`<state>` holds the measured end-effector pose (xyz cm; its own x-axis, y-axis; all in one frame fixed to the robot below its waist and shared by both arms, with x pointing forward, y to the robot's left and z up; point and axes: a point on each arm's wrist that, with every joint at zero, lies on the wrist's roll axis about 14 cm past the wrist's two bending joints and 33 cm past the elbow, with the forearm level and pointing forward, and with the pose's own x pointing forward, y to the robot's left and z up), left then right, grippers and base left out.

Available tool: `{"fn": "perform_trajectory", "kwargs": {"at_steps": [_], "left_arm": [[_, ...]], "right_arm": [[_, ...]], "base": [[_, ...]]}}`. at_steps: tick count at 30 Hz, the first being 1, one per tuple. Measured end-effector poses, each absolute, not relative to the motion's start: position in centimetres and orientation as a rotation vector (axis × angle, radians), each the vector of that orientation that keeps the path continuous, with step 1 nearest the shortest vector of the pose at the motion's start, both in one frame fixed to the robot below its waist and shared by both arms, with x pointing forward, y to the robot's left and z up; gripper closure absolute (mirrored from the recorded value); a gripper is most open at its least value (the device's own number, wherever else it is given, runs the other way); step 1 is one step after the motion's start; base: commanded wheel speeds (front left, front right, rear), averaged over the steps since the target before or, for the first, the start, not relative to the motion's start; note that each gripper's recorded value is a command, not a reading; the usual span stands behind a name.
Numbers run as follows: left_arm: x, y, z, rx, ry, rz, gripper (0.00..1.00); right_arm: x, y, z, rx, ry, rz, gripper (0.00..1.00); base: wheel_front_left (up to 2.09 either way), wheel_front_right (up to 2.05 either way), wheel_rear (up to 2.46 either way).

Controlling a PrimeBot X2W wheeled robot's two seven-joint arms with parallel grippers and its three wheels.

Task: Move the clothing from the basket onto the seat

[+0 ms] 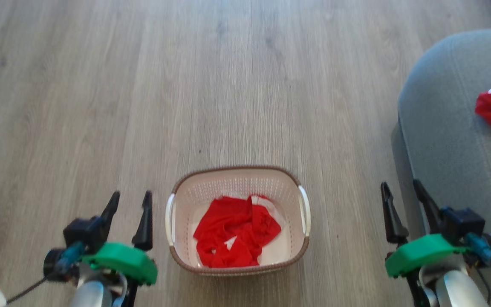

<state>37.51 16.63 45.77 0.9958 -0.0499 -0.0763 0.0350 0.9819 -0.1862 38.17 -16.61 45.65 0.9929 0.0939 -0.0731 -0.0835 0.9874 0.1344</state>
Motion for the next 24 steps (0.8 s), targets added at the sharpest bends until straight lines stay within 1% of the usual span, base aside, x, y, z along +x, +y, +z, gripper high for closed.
{"fn": "perform_trajectory", "kwargs": {"at_steps": [4, 8, 11, 16, 24], "left_arm": [[39.3, 15.1, 45.8, -0.188, 0.082, -0.09, 0.0], [42.5, 12.7, 45.2, -0.184, 0.095, -0.163, 0.0], [45.0, 10.6, 43.5, -0.169, 0.134, -0.218, 0.0], [48.1, 7.1, 38.4, -0.109, 0.262, -0.334, 0.0], [50.7, 3.0, 28.2, 0.012, 0.528, -0.474, 0.0]], "right_arm": [[39.5, -16.6, 45.5, 0.132, 0.077, 0.089, 0.0], [42.3, -16.4, 45.9, 0.131, 0.051, 0.096, 0.0], [44.5, -16.6, 45.6, 0.124, 0.041, 0.09, 0.0], [47.1, -18.1, 43.1, 0.117, 0.07, 0.046, 0.0], [50.5, -19.9, 38.9, 0.092, 0.112, 0.004, 0.0]], "base": [[0.0, 0.0, 0.0], [0.0, 0.0, 0.0], [0.0, 0.0, 0.0], [0.0, 0.0, 0.0], [0.0, 0.0, 0.0]]}}
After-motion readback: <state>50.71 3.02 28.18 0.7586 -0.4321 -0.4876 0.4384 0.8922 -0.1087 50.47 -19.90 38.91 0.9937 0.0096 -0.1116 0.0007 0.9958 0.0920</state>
